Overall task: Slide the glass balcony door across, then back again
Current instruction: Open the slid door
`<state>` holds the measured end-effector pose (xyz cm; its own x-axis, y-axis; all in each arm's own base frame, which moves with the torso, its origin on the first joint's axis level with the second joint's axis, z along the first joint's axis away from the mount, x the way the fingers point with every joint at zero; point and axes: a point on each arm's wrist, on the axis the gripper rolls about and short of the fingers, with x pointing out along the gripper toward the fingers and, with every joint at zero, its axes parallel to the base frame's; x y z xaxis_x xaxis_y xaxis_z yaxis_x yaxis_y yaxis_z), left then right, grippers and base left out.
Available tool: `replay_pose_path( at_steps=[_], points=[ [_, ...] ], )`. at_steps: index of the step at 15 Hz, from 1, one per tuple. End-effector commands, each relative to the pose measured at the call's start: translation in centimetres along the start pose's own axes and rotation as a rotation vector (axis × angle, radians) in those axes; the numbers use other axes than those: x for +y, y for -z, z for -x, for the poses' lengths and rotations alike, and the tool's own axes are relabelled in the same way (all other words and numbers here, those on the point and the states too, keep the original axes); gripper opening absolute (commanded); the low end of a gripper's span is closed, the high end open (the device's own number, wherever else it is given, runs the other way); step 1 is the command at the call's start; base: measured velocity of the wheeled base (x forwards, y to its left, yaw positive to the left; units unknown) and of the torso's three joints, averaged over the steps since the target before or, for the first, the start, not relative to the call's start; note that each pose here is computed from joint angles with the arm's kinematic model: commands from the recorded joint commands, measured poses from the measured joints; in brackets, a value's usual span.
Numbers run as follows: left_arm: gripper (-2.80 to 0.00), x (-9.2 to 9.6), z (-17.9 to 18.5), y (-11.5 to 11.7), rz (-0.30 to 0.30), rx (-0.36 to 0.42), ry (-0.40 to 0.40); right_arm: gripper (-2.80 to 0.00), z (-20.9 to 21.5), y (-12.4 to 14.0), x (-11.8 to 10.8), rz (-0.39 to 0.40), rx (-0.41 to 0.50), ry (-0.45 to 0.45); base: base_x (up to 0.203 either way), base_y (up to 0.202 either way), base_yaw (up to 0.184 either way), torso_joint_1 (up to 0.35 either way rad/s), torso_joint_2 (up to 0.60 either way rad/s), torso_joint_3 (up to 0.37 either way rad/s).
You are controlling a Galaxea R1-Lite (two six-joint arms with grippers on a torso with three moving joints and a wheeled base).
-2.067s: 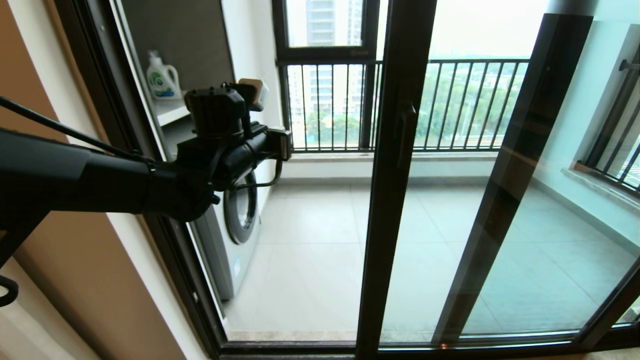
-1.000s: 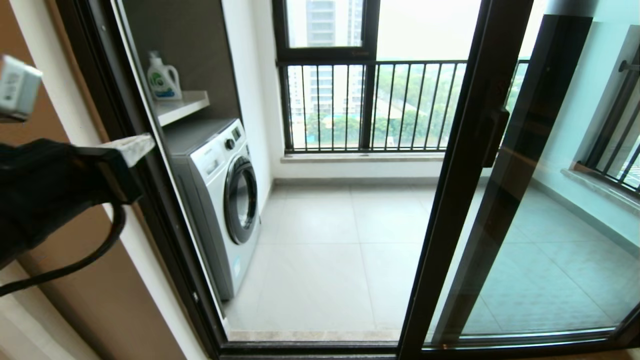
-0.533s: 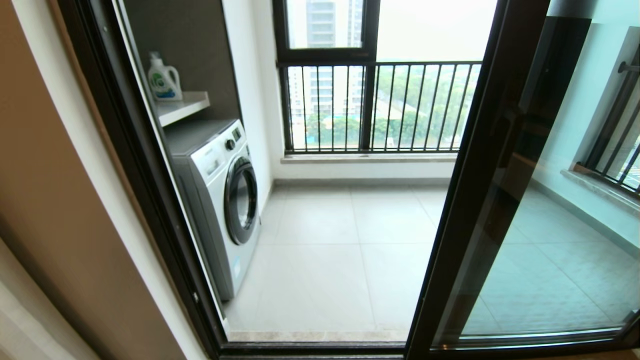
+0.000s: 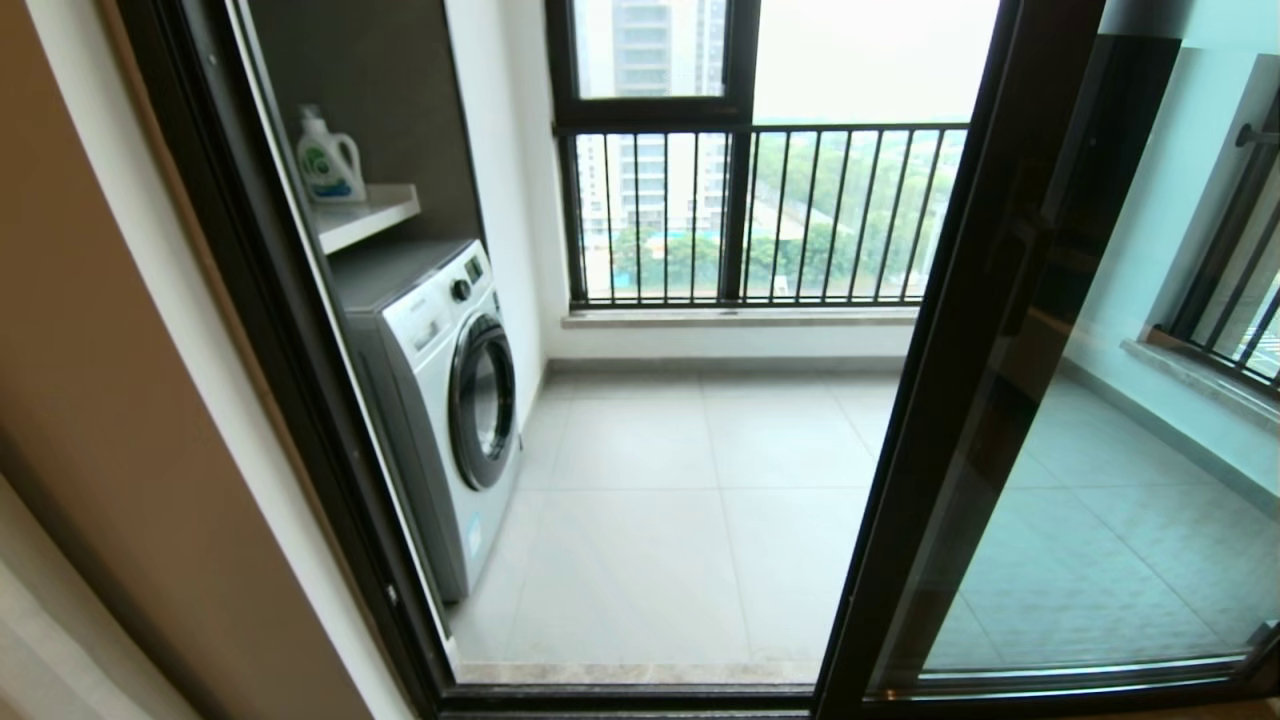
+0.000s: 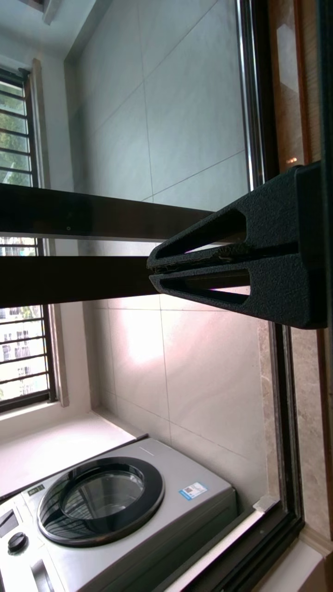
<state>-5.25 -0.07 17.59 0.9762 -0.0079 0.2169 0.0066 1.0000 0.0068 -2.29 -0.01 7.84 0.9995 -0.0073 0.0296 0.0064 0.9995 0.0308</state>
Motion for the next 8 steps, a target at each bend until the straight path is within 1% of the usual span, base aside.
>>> replay_pose_path(
  at_steps=[1, 3, 5, 7, 8],
  points=[
    [-2.80, -0.1, 1.4, 2.6, 0.003, 0.054, 0.038, -2.80, -0.1, 0.3, 0.0, 0.000, 0.010, 0.001, 0.000, 0.000, 0.000, 0.000, 0.00, 0.000],
    [-2.80, -0.1, 0.7, 4.9, -0.003, 0.133, 0.041, -2.80, -0.1, 0.3, 0.0, 0.000, 0.010, 0.001, 0.000, 0.000, 0.000, 0.000, 0.00, 0.000],
    [-2.80, -0.1, -0.1, 7.5, -0.035, 0.183, 0.044, -2.80, -0.1, 0.3, 0.0, -0.002, 0.010, 0.001, 0.000, 0.000, 0.000, 0.000, 0.00, 0.000],
    [-2.80, -0.1, -0.7, 10.5, -0.123, 0.236, 0.048, -2.80, -0.1, 0.3, 0.0, 0.000, 0.011, 0.001, 0.000, 0.000, 0.000, 0.000, 0.00, 0.000],
    [-2.80, -0.1, -0.7, 10.8, -0.156, 0.238, 0.050, -2.80, -0.1, 0.3, 0.0, 0.000, 0.010, 0.001, 0.000, 0.000, 0.000, 0.000, 0.00, 0.000]
  ],
)
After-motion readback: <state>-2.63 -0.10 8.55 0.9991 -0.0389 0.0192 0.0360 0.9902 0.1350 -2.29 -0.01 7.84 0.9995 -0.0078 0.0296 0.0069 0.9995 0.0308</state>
